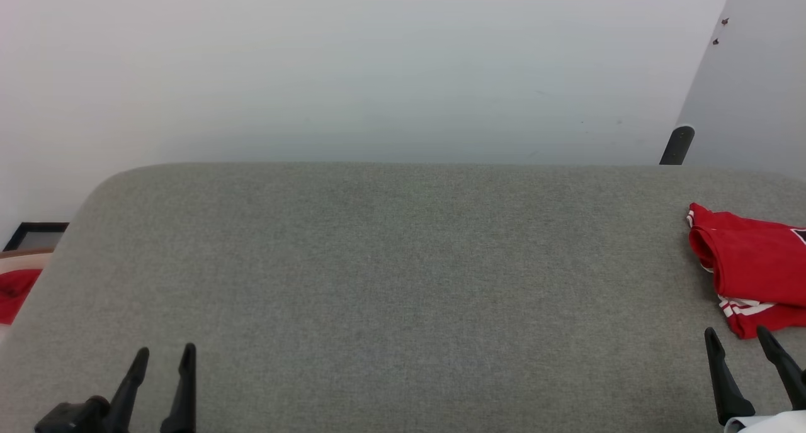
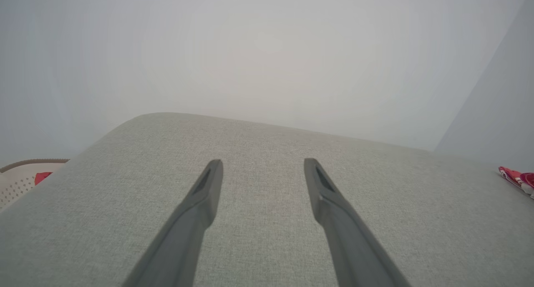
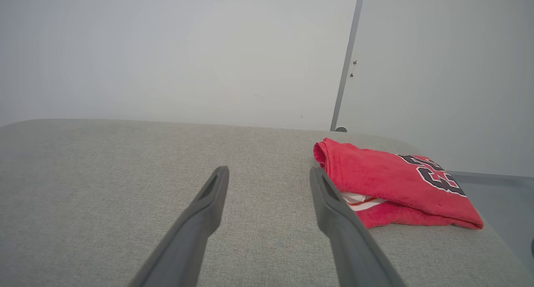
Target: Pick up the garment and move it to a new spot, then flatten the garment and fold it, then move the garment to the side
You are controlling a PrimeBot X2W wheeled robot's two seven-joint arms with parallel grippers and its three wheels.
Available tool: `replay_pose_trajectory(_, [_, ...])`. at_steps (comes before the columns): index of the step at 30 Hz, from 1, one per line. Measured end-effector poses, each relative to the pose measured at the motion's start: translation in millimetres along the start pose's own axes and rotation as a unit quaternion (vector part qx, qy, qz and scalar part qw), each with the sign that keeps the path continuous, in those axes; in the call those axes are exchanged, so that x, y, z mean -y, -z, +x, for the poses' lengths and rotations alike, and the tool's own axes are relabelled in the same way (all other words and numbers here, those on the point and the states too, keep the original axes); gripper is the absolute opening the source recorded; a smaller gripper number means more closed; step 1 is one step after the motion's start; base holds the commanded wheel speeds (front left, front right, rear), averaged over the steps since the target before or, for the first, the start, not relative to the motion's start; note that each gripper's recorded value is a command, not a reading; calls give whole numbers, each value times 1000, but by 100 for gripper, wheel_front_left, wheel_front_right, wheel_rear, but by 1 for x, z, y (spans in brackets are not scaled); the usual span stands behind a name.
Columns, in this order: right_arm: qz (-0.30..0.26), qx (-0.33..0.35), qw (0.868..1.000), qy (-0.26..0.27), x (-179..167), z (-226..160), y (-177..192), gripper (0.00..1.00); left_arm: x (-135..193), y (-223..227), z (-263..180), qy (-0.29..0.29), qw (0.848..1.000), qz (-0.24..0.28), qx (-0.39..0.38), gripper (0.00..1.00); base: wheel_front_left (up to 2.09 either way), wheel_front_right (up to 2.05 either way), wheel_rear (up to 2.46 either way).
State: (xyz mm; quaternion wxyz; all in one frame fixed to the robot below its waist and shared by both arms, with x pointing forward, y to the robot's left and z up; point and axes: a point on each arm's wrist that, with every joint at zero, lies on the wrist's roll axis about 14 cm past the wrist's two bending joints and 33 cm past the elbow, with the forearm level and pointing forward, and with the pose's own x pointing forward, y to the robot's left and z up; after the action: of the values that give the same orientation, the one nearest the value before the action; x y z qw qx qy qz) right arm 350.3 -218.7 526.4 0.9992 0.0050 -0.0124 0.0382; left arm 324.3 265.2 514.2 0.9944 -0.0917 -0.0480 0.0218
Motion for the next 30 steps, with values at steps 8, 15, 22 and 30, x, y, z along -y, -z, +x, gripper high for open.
replay_pose_trajectory(8, [24,-40,999,6,-6,-6,28,0,6,35,-15,-13,998,-27,-48,0,0,0,0])
replay_pose_trajectory(15, [93,-50,994,17,-6,-7,35,0,6,41,-14,-30,994,-85,-59,0,0,0,0])
replay_pose_trajectory(22, [159,-43,986,24,-6,-2,33,0,8,41,-8,-42,987,-143,-59,0,0,0,0])
replay_pose_trajectory(30, [228,-40,972,32,-7,1,33,0,11,40,0,-51,976,-202,-57,0,0,0,0])
